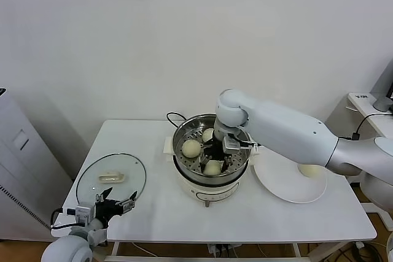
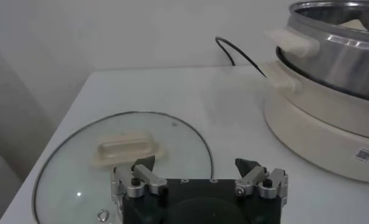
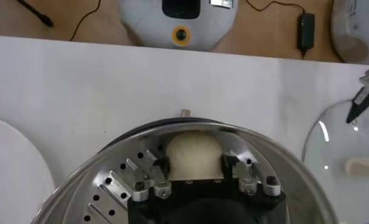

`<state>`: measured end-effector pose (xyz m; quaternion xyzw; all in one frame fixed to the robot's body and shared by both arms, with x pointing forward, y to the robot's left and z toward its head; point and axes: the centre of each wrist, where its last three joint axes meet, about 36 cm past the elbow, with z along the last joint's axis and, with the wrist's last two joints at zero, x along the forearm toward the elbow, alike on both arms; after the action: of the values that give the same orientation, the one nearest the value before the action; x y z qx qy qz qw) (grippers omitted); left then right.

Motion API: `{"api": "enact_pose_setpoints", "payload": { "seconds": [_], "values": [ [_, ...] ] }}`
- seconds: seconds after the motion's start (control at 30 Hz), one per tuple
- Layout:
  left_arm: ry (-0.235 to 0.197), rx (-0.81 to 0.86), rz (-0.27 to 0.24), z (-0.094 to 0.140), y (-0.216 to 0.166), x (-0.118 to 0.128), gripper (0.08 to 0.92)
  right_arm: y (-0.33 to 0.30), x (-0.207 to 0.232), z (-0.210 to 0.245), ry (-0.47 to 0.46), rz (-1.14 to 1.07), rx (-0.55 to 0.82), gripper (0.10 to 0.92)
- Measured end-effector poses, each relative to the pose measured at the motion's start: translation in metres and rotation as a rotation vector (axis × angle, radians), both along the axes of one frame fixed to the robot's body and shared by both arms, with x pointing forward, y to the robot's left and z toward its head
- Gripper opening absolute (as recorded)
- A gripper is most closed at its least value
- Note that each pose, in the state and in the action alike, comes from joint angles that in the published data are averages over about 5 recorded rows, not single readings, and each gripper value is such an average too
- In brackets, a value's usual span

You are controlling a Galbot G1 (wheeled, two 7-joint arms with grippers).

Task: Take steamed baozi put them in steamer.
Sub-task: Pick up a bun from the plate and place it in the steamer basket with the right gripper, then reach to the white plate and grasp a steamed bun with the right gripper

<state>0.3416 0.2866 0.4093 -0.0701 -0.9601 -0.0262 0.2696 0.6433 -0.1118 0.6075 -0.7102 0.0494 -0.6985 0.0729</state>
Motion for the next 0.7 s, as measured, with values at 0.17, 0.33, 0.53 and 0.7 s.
{"api": "enact_pose_setpoints", "payload": {
  "seconds": [0.17, 0.33, 0.53, 0.7],
  "values": [
    [-0.002, 0.002, -0.001, 0.001, 0.001, 0.0, 0.823, -0.019, 0.015, 0.023, -0.035, -0.079, 0.026, 0.817],
    [-0.005, 0.008, -0.001, 0.003, 0.003, 0.001, 0.823, -0.056, 0.035, 0.054, -0.054, -0.247, 0.06, 0.822],
    [-0.005, 0.01, 0.001, 0.004, 0.005, 0.0, 0.823, -0.117, 0.055, 0.084, -0.053, -0.51, 0.093, 0.823],
    [-0.006, 0.01, 0.0, 0.005, 0.005, -0.001, 0.823, -0.171, 0.064, 0.086, -0.019, -0.738, 0.099, 0.823]
  ]
}}
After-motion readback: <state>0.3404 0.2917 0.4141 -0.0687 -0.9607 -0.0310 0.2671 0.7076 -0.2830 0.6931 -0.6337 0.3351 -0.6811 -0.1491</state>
